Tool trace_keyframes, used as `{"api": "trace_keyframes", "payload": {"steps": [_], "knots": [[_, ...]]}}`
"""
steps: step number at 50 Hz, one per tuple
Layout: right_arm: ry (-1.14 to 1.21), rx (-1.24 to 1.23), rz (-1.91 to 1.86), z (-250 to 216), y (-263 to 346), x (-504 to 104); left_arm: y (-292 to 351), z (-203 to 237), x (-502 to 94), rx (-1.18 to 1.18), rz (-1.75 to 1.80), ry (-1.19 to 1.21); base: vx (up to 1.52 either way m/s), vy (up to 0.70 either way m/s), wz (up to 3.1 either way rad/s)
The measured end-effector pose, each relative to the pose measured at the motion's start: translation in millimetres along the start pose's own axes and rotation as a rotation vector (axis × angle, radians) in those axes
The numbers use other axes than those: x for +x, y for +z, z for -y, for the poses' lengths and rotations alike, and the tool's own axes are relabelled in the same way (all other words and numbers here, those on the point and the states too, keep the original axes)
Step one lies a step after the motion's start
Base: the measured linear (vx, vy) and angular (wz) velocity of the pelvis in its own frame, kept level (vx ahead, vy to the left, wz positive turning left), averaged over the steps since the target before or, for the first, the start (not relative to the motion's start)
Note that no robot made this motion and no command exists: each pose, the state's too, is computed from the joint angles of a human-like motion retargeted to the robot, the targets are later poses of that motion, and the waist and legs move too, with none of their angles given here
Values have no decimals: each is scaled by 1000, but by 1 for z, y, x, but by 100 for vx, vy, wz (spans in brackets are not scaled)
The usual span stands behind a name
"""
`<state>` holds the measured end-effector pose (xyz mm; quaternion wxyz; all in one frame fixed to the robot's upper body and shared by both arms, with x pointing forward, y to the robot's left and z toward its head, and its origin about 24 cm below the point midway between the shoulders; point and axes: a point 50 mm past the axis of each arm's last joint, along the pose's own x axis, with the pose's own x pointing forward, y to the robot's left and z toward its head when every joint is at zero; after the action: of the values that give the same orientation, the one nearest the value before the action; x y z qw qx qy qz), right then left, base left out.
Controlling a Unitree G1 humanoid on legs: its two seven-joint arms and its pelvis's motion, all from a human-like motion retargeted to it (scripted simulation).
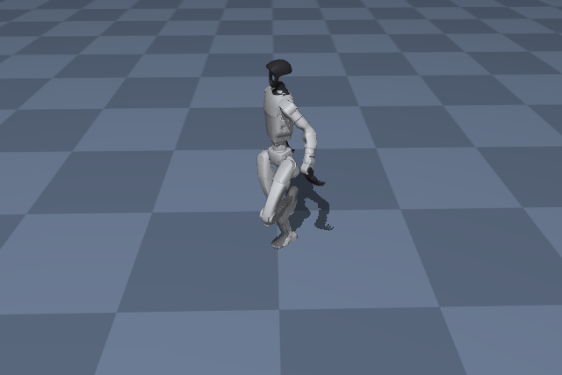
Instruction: Kungfu
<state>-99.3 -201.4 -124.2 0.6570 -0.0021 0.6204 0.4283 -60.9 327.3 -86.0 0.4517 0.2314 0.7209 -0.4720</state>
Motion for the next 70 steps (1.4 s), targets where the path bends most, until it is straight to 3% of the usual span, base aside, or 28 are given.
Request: {"api": "trace_keyframes", "payload": {"steps": [3,5,7,11,15,19,23,25,27,30,32,36,40,42,45,47,49,55,58,64,70], "knots": [[-130,147,-50,1,-12,7,9,-98,-93,-63,53,423,13,-10,30],[-275,254,-31,9,-12,11,54,-150,-170,-77,344,710,8,-6,-11],[-413,417,92,26,3,12,127,-175,-256,23,770,965,2,5,-64],[-568,670,583,83,70,-7,234,-134,-401,356,1471,1253,15,12,-154],[-483,592,1028,130,172,-46,269,-69,-459,635,1850,1247,35,31,-268],[-142,315,1198,120,303,-58,288,-39,-449,749,2025,1032,41,74,-441],[202,-131,1187,50,420,-66,318,-21,-415,914,2039,767,-25,95,-527],[309,-266,1180,21,449,-72,352,-20,-376,965,1988,543,-2,113,-377],[475,-269,1115,-10,451,-48,385,-36,-311,761,1886,317,62,63,-361],[635,-155,1089,-17,424,-19,411,-47,-218,276,1803,-158,71,64,-162],[518,-68,974,2,412,-10,424,-37,-185,78,1814,-315,10,91,-122],[24,-220,1223,65,404,-64,423,-53,-226,183,1895,-97,21,72,-86],[-31,-767,1208,50,413,-111,401,-85,-255,207,1810,-1,36,55,-2],[61,-1031,1242,19,434,-159,363,-117,-273,150,1766,127,32,54,-66],[237,-1227,1445,-54,457,-235,305,-156,-265,-8,1621,356,24,27,-78],[226,-1444,1581,-102,455,-302,284,-166,-224,-121,1521,472,46,5,-42],[94,-1568,1678,-121,451,-348,287,-154,-172,-157,1421,424,42,-9,93],[-203,-1620,2062,-153,429,-463,284,-67,-18,-365,1024,-120,31,-11,156],[-344,-1715,2142,-168,406,-502,287,-63,-20,-437,1117,-182,19,-1,87],[-778,-1699,2273,-174,398,-531,266,-101,-54,-232,1091,44,10,-8,37],[-574,-1614,2481,-173,393,-520,263,-110,-68,-300,1189,4,7,2,-5]]}}
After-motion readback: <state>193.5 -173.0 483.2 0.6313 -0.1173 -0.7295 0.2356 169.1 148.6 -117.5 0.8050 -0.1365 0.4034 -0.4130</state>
